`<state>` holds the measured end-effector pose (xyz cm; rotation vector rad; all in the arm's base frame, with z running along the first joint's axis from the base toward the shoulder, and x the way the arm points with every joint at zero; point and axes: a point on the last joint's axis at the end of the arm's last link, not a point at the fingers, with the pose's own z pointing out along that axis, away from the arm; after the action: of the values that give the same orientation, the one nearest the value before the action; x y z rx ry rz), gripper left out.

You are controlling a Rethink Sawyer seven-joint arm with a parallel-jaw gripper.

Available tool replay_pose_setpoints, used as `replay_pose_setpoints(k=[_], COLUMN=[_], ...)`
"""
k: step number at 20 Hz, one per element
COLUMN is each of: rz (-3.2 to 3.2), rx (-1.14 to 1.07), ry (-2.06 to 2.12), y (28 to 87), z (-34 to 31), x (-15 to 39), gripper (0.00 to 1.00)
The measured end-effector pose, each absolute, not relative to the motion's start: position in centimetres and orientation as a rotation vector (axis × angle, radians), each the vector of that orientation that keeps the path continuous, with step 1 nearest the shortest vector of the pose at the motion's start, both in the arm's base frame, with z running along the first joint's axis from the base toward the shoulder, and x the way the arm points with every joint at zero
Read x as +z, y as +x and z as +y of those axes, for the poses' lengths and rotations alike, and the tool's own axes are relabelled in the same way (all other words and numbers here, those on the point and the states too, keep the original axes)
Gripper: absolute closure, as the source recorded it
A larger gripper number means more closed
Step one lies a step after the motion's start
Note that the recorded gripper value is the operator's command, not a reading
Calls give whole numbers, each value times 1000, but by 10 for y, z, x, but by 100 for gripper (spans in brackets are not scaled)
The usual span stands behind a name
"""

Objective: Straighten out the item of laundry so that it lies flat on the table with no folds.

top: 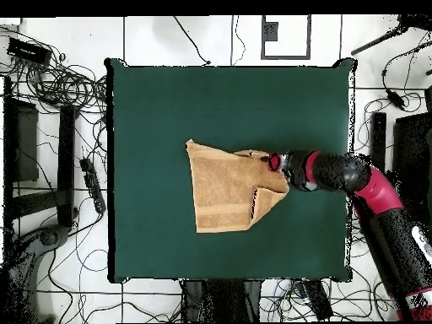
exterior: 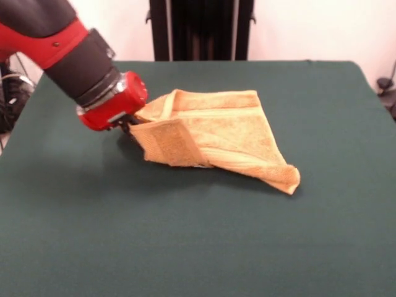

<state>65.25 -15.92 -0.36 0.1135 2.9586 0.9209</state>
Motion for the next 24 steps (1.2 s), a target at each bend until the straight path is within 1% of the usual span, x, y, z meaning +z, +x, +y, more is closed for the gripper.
replay_pose_setpoints(k=[4,12,24], rz=[3018,3000,2953], rx=[979,979,1010], ry=[144,190,190], y=[665,685,696], z=[-187,-214,-215], x=[10,22,32], gripper=[100,100,100])
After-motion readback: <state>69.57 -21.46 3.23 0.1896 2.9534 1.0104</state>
